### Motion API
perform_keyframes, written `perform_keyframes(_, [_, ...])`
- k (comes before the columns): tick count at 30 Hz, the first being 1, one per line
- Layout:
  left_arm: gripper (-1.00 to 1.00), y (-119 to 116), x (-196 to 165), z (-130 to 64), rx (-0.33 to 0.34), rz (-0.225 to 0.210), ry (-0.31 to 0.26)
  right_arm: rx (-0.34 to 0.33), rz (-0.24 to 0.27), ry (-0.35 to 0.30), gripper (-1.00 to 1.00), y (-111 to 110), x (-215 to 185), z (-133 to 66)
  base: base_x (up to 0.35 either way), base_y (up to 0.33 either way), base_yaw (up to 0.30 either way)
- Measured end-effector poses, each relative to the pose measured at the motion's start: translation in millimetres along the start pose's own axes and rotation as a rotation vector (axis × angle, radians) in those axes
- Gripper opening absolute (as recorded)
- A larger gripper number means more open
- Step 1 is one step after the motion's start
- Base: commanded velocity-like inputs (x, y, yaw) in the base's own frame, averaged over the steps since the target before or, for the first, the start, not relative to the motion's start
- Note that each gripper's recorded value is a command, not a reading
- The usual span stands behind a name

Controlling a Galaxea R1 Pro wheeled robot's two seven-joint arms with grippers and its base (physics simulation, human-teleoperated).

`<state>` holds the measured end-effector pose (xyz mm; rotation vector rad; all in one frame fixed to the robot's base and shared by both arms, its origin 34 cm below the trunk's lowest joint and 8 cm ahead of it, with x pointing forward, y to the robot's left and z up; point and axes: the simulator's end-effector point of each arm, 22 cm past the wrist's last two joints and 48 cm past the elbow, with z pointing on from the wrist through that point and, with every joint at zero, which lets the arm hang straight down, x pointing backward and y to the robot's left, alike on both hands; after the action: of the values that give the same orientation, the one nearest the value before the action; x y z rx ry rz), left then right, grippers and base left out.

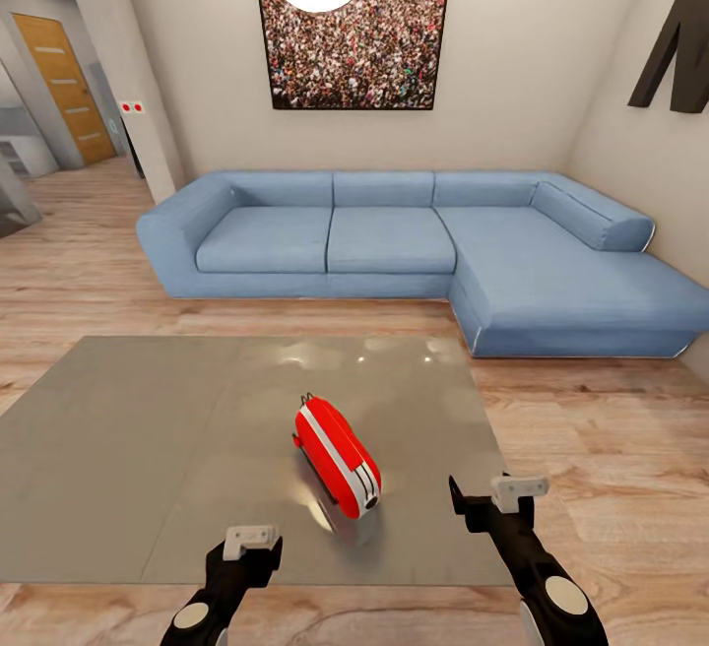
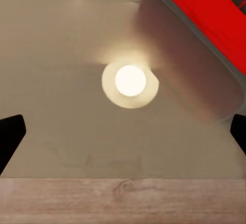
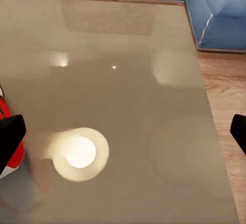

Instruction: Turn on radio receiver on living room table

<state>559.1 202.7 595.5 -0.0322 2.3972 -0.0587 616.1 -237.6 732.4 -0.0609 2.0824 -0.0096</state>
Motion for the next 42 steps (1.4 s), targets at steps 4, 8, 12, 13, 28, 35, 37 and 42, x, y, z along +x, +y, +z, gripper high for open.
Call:
perform_keyframes(4, [1.0, 0, -1, -0.1, 0.0, 0.0, -0.001, 0.0, 0.0, 0.0, 1.0, 0, 0, 0.0, 0.0, 0.0, 0.0])
perform_keyframes(8, [1.0, 0, -1, -0.1, 0.0, 0.0, -0.003, 0.0, 0.0, 0.0, 1.0, 0, 0, 0.0, 0.0, 0.0, 0.0])
perform_keyframes(12, [1.0, 0, -8, -1.0, -0.002, -0.001, -0.015, -0.002, 0.0, 0.0, 1.0, 1, 0, 0.0, 0.0, 0.0, 0.0])
perform_keyframes(13, [1.0, 0, -14, -1.9, -0.002, -0.002, -0.029, -0.002, 0.0, 0.0, 1.0, 1, 0, 0.0, 0.0, 0.0, 0.0])
perform_keyframes(28, [1.0, -6, -100, -34.0, 0.01, 0.008, -0.08, 0.0, -0.001, 0.0, 1.0, -1, 0, 0.0, 0.0, 0.0, 0.0])
perform_keyframes(35, [1.0, -6, -118, -39.5, 0.009, 0.007, -0.106, 0.001, -0.001, 0.001, 1.0, -1, 0, 0.1, 0.0, 0.0, 0.0])
perform_keyframes(37, [1.0, -5, -119, -40.2, 0.008, 0.008, -0.096, 0.001, -0.001, 0.001, 1.0, -1, 1, 0.1, 0.0, 0.0, 0.0])
perform_keyframes(42, [1.0, -2, -126, -40.8, -0.011, 0.012, -0.064, 0.001, 0.0, 0.001, 1.0, 0, 1, 0.1, 0.0, 0.0, 0.0])
